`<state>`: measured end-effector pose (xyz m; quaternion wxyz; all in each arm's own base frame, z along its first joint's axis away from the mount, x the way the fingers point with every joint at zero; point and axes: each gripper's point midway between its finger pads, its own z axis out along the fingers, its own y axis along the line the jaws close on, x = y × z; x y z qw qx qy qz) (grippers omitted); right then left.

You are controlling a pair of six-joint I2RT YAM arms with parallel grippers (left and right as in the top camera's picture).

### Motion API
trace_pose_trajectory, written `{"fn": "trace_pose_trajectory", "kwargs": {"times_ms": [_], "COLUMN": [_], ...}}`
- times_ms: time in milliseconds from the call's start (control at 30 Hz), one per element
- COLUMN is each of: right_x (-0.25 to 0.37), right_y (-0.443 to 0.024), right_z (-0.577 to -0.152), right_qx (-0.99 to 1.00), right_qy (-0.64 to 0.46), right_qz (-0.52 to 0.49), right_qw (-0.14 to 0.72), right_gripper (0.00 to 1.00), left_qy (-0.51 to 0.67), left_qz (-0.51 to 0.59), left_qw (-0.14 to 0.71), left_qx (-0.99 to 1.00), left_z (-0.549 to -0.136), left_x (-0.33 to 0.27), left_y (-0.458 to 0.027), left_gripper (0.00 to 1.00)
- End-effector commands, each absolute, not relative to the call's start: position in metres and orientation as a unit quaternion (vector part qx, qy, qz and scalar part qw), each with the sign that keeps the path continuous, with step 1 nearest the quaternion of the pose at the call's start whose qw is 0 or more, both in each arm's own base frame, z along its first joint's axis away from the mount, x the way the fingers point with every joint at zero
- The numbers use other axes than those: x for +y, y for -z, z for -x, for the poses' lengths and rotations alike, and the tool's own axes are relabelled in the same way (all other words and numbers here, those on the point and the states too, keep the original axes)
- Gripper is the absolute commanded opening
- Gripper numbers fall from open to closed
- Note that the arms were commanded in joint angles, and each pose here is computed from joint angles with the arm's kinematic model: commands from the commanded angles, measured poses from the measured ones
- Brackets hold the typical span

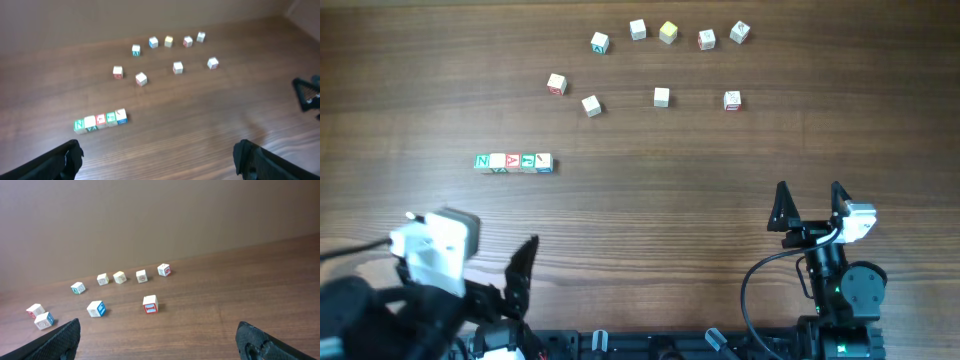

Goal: Form a horizontal line

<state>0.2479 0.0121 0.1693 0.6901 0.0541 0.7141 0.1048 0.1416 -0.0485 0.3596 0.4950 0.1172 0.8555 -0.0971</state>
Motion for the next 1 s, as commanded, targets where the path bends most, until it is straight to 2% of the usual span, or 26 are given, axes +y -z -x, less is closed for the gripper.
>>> {"fn": "trace_pose_trajectory", "kwargs": {"times_ms": [0,267,600,700,833,967], "right_x": [0.011,0.011,0.011,0.011,0.011,0.011], "right_y": [-0.169,-0.169,-0.169,-0.169,-0.169,-0.169], "right_z": [-0.248,-0.248,-0.248,-0.248,-0.248,-0.248], "right_qx": [0.714,0.714,0.714,0.714,0.714,0.714], "right_qy": [-0.108,-0.108,-0.108,-0.108,-0.108,-0.108], "right_qz": [-0.062,-0.062,-0.062,-0.062,-0.062,-0.062], "right_qw": [0.689,0.689,0.689,0.689,0.689,0.689], "right_gripper": [0.99,1.0,1.0,1.0,1.0,1.0], "left_qy": [0.087,0.102,0.106,0.101,0.122,0.108], "left_qz": [-0.131,-0.15,-0.092,-0.086,0.01,0.039], "left_qw": [0.518,0.565,0.636,0.656,0.655,0.659], "left_qx": [0.84,0.805,0.759,0.743,0.746,0.744], "left_z": [-0.136,-0.15,-0.217,-0.23,-0.239,-0.241], "left_x": [-0.05,-0.058,-0.041,-0.039,-0.023,-0.013], "left_y": [-0.317,-0.225,-0.183,-0.173,-0.16,-0.158], "left_gripper": [1.0,1.0,1.0,1.0,1.0,1.0]}}
